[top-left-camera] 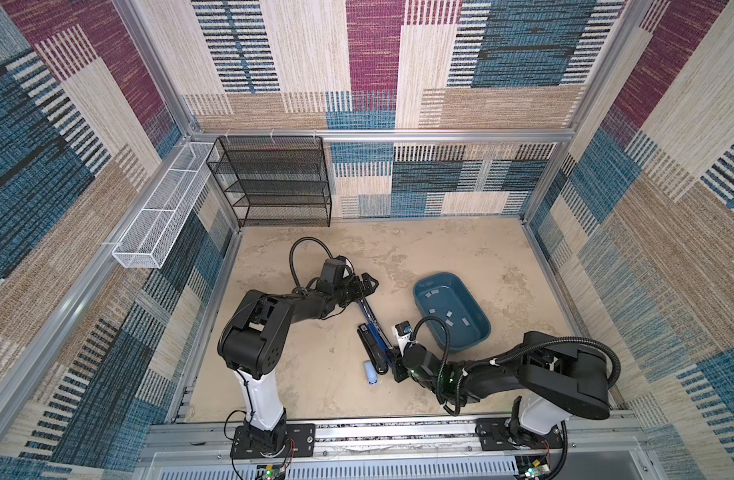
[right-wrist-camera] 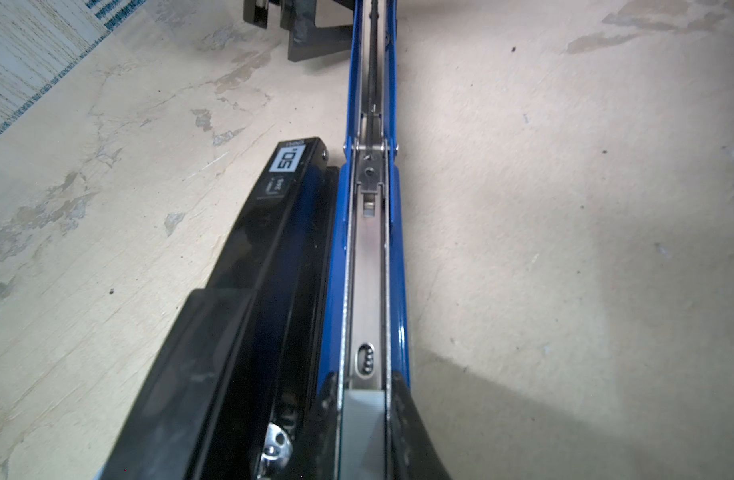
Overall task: Load the staples into the stapler
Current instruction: 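Grasp the raised blue lid's far end with the left gripper while the right holds, then swing the blue lid down with the left gripper while the right steadies it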
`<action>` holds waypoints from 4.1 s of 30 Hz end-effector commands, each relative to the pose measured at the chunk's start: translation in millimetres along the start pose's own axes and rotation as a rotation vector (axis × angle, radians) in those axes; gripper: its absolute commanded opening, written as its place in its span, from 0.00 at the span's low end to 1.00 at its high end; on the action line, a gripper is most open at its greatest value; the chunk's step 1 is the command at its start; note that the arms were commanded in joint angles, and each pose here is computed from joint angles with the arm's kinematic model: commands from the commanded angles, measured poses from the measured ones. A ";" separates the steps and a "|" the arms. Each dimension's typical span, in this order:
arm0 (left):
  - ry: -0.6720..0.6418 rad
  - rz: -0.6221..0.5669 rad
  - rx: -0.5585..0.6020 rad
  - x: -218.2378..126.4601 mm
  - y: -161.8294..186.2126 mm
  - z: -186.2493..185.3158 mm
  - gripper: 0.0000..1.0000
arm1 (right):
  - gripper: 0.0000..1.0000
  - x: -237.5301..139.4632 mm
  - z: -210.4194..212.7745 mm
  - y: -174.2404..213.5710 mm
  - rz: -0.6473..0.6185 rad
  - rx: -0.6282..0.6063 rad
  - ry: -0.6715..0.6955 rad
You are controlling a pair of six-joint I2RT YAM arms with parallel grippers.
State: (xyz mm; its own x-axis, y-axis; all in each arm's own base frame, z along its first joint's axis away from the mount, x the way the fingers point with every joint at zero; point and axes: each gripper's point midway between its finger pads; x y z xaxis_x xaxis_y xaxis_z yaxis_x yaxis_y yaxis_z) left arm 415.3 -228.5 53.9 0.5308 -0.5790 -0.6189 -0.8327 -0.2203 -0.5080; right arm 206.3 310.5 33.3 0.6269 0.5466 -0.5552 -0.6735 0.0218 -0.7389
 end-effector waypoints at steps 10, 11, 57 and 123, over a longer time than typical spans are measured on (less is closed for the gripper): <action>0.029 -0.005 0.061 -12.2 -14.9 -9.0 0.64 | 0.09 -4.5 -2.3 -4.5 -0.056 -0.050 -0.018; 0.045 -0.012 0.069 -13.7 -15.4 -13.0 0.64 | 0.10 -4.5 -2.0 -4.9 -0.057 -0.051 -0.021; 0.318 -0.276 0.788 -78.0 60.5 -135.7 0.46 | 0.15 -20.3 -13.7 -1.8 -0.169 -0.131 -0.061; 0.367 -0.265 0.980 -74.6 116.1 -149.6 0.51 | 0.21 -61.1 -21.5 24.1 -0.212 -0.130 -0.082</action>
State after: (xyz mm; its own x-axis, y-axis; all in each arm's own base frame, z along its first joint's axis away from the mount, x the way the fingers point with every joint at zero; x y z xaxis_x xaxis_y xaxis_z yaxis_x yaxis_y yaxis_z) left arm 258.8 -327.1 131.7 0.4758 -0.8322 -0.2846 -0.1337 0.2513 -0.9586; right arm 160.1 259.7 40.2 0.7077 0.6075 -0.3607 -0.4696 0.0232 -0.8826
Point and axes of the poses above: each gripper's point midway between its finger pads, its own x axis out along the fingers, its own z axis along the line the jaws close on, y = z × x, and after that the axes turned 10 degrees about x, right-handed
